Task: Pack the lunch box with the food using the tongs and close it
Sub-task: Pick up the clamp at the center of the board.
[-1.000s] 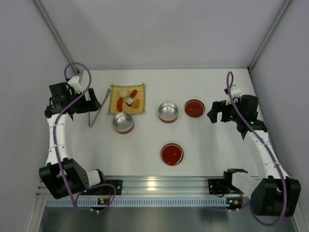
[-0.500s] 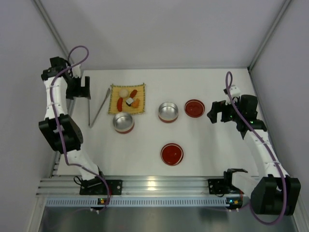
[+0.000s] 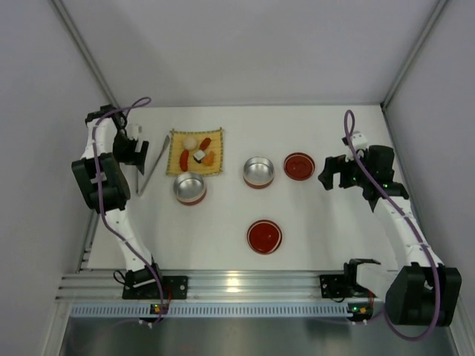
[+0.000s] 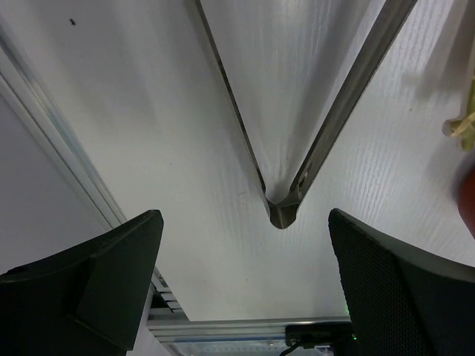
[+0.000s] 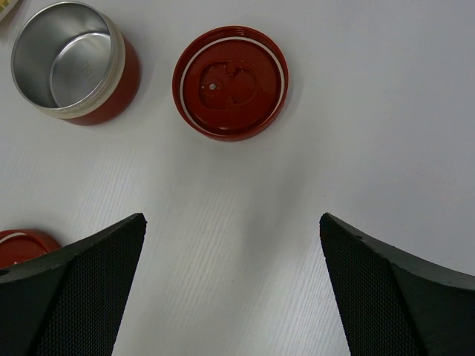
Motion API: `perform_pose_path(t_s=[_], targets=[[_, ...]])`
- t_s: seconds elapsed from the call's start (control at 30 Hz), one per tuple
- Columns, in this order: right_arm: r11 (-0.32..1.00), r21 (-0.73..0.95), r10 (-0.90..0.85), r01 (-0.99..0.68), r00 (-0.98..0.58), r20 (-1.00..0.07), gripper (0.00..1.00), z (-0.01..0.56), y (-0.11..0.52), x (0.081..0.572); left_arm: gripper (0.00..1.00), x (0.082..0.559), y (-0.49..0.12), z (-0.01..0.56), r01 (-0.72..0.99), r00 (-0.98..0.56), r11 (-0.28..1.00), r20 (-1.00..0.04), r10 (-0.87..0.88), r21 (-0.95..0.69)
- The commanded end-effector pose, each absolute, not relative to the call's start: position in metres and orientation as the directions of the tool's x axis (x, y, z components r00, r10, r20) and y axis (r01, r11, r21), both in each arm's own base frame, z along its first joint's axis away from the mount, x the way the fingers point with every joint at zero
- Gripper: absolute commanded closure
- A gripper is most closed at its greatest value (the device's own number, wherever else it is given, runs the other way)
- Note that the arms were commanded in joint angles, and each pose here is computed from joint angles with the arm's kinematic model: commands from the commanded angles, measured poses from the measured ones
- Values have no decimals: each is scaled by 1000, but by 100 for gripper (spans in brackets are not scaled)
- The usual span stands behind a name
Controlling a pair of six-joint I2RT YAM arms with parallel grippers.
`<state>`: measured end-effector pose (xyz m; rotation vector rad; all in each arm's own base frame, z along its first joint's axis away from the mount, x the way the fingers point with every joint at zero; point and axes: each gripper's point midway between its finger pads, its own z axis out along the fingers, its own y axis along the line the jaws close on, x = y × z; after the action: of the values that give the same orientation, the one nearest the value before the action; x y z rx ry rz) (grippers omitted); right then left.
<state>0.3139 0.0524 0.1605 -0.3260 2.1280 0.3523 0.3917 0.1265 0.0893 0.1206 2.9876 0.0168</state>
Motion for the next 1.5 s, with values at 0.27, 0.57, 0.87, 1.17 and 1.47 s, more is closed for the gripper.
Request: perform_pose_path(t_s=[0.27, 0.57, 0.87, 1.17, 1.47], targets=[[920, 101, -123, -380, -522, -844, 1, 166, 53, 319, 2, 409, 111, 53, 146, -984, 989, -104, 146, 8], [920, 94, -133, -381, -527, -839, 1, 163, 52, 319, 2, 424, 101, 42, 154, -981, 988, -117, 154, 12], [919, 94, -137, -383, -533, -835, 1, 160, 52, 319, 4, 438, 103, 24, 138, -984, 990, -113, 141, 26], [919, 91, -140, -384, -532, -835, 1, 161, 52, 319, 16, 443, 90, 17, 128, -982, 991, -144, 120, -43], [919, 88, -141, -384, -529, -837, 1, 162, 51, 318, 34, 437, 83, 27, 117, -976, 991, -194, 103, -65]])
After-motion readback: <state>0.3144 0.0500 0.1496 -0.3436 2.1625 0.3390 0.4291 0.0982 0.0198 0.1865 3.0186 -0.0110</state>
